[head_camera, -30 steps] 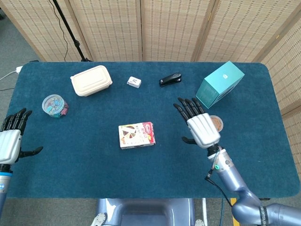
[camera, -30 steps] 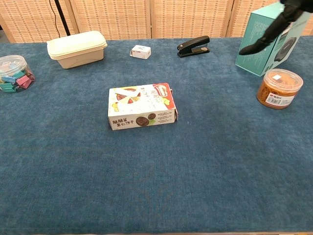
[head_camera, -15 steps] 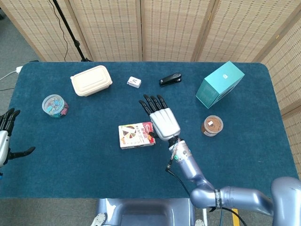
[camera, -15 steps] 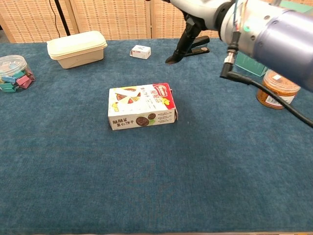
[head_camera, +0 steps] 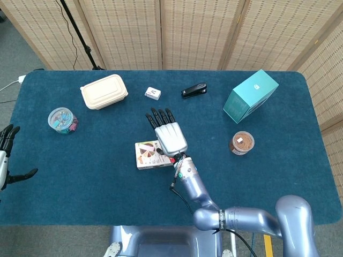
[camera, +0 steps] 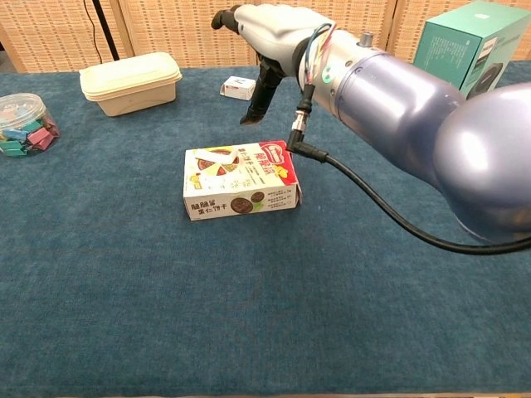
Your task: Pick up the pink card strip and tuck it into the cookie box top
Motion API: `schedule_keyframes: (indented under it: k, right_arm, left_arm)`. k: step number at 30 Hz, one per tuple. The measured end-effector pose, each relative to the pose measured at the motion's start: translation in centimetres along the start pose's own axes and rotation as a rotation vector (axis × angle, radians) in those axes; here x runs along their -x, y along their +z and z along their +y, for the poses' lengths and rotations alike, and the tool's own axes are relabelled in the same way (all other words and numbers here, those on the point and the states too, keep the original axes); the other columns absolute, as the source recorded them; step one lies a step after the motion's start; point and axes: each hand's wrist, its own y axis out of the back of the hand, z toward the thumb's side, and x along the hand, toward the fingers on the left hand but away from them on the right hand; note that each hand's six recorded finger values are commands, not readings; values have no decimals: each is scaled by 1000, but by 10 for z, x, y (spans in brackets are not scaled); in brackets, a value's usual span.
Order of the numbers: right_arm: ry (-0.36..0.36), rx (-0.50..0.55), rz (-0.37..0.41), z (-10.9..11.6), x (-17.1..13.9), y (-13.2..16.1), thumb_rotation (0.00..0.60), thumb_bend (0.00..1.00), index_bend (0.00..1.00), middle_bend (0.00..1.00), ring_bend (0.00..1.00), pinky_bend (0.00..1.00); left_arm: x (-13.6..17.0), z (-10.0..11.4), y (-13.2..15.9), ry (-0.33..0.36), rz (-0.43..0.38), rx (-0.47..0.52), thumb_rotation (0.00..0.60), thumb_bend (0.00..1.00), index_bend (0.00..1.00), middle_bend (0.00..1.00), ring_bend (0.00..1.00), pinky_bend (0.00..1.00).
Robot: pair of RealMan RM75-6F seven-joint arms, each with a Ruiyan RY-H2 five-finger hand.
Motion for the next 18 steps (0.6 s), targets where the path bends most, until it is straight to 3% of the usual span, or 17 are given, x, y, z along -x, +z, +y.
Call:
schedule_keyframes:
  k: [5,7,9,12,15,18]
  right_arm:
    - [27,-6,43,-3,-3,4,600,0,40,0,0,0]
    - [62,11,83,-2,-8,8,600,78,51,0,0,0]
    - [102,28,123,1,-13,10,600,310,99,0,0,0]
    - [178,61,182,5,-22,13,600,725,264,0,0,0]
    - [231,87,212,6,-27,12,600,937,330,0,0,0]
    - [245,76,228,4,-28,13,600,1000,339,0,0,0]
  left_arm:
    - [-1,0,-2,-9,4,8,600,43,0,0,0,0]
    - [-1,0,-2,-14,4,13,600,43,0,0,0,0]
    - [-1,0,-2,-18,3,19,600,42,0,0,0,0]
    - [-1,0,-3,-20,3,21,600,42,0,0,0,0]
    - [0,0,-2,-24,1,23,600,42,0,0,0,0]
    - [0,-1,-2,-27,-2,26,600,43,0,0,0,0]
